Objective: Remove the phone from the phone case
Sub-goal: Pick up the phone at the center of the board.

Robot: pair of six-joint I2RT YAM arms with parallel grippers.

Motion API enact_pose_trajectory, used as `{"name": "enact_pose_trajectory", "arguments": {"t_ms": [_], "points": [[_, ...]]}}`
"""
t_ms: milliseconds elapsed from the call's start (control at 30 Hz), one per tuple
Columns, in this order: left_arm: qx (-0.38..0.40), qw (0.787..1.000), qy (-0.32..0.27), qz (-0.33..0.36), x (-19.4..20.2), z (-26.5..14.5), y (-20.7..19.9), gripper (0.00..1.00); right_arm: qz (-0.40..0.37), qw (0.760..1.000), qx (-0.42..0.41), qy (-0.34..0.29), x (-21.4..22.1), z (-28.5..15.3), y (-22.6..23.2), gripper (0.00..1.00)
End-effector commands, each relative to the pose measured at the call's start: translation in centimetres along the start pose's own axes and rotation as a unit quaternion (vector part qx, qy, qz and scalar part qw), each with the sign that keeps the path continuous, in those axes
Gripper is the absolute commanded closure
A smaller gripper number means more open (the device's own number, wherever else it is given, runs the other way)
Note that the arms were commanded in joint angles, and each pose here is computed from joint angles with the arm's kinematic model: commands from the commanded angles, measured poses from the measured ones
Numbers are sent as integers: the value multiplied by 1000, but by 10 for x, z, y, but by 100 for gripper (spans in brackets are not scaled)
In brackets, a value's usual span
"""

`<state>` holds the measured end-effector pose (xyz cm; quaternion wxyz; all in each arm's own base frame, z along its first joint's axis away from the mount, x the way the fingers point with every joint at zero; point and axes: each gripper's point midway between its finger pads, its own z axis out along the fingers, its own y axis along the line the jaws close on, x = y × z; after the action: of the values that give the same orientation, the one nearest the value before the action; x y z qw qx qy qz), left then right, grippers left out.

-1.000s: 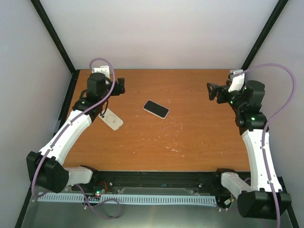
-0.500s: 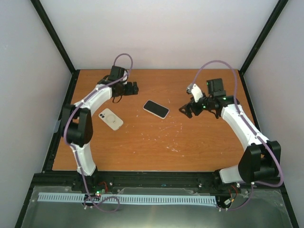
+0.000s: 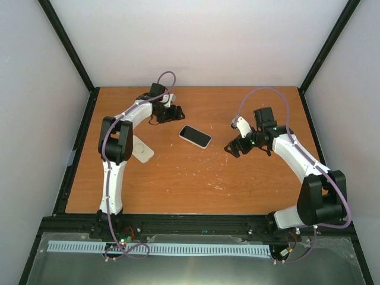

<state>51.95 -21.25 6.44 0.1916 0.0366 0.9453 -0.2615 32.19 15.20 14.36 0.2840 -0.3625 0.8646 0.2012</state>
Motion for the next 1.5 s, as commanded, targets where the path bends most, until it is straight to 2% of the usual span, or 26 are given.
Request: {"name": "enact_pose_trajectory", "arguments": {"t_ms": [0,167,433,600,767,833,967,1033,1200,1300,1467], "points": [[49,999,12,-5,3,7,-19,20,13,1000,0,11,9,8,-2,2],[67,997,28,0,13,23,-28,20,13,1000,0,8,7,7,-2,2],[119,989,80,26,51,40,-82,21,13,1000,-12,16,8,10,-2,1],[143,985,89,42,78,20,-124,24,42,999,-27,17,7,7,-7,2],[159,976,127,71,146,-22,-166,27,56,998,-6,20,15,-4,-21,3],[159,975,127,89,158,-38,-169,27,65,998,-1,17,19,-11,-24,2],[64,987,42,140,124,-34,-143,22,68,997,7,19,27,-19,-23,3],[62,986,26,153,101,-19,-143,20,64,998,16,17,30,-21,-22,4],[75,983,75,149,70,32,-142,18,26,999,3,35,40,-26,-9,18],[91,979,95,156,72,40,-146,14,18,998,11,55,50,-27,-9,19],[106,974,129,150,96,46,-138,14,-4,998,-5,66,62,-26,1,19]]}}
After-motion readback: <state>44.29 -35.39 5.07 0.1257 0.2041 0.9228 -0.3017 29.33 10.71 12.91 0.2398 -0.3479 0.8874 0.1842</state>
